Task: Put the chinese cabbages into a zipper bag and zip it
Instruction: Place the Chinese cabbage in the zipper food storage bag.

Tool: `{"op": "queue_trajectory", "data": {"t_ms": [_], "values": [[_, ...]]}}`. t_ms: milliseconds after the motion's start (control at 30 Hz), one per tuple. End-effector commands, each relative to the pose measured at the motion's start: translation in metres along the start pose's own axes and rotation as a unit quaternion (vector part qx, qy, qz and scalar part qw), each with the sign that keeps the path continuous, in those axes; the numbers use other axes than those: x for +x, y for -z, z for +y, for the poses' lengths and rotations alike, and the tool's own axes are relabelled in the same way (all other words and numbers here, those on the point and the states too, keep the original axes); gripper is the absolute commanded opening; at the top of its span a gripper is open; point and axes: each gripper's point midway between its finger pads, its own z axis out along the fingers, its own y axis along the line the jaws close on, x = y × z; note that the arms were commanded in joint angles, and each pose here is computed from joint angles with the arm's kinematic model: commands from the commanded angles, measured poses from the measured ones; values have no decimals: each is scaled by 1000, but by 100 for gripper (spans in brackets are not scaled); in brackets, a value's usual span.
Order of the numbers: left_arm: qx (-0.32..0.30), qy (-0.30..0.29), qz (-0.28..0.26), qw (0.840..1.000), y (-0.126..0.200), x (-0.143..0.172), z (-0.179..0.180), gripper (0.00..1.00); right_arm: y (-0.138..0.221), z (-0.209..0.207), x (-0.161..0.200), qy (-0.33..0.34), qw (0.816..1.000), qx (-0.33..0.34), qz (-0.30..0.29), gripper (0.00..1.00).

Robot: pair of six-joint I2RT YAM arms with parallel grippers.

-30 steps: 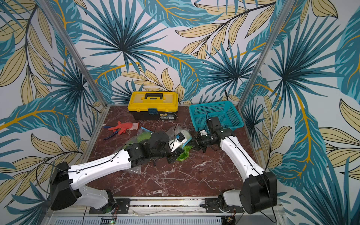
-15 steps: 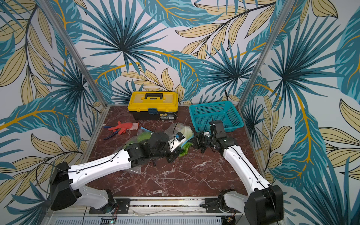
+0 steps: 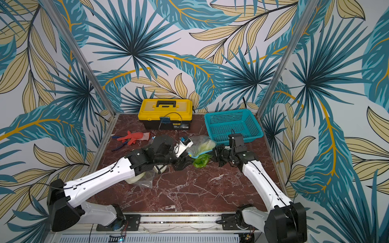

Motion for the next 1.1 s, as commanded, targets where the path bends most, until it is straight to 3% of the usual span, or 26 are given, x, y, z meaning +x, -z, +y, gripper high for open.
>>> {"op": "queue_trajectory", "data": {"t_ms": [0,133,233,267,333,400,533,633,867,1067], "values": [[-3,72,-29,997,12,-1,20,63,2,13,-6,11,1000,-16,-14,0],[27,86,-7,996,-7,6,12,64,0,10,-8,4,1000,-17,-13,0],[-38,8,2,999,-15,18,31,61,1,8,-9,3,1000,-16,-14,0],[-66,-2,3,998,-15,21,45,53,1,7,-9,3,1000,-15,-13,0],[-54,72,-8,996,-10,14,65,35,1,5,-9,7,1000,-9,-12,0],[20,189,-13,982,-7,0,62,27,2,3,-9,10,1000,-2,-16,0],[133,345,5,929,-16,-11,31,34,2,2,-11,14,1000,-1,-18,0],[150,389,-7,909,-21,-10,18,42,1,2,-12,17,1000,-2,-20,0],[112,436,2,893,-43,9,30,45,-1,0,-12,15,1000,-8,-18,0],[88,450,-15,888,-53,7,42,47,-3,-2,-13,11,1000,-13,-18,0]]}}
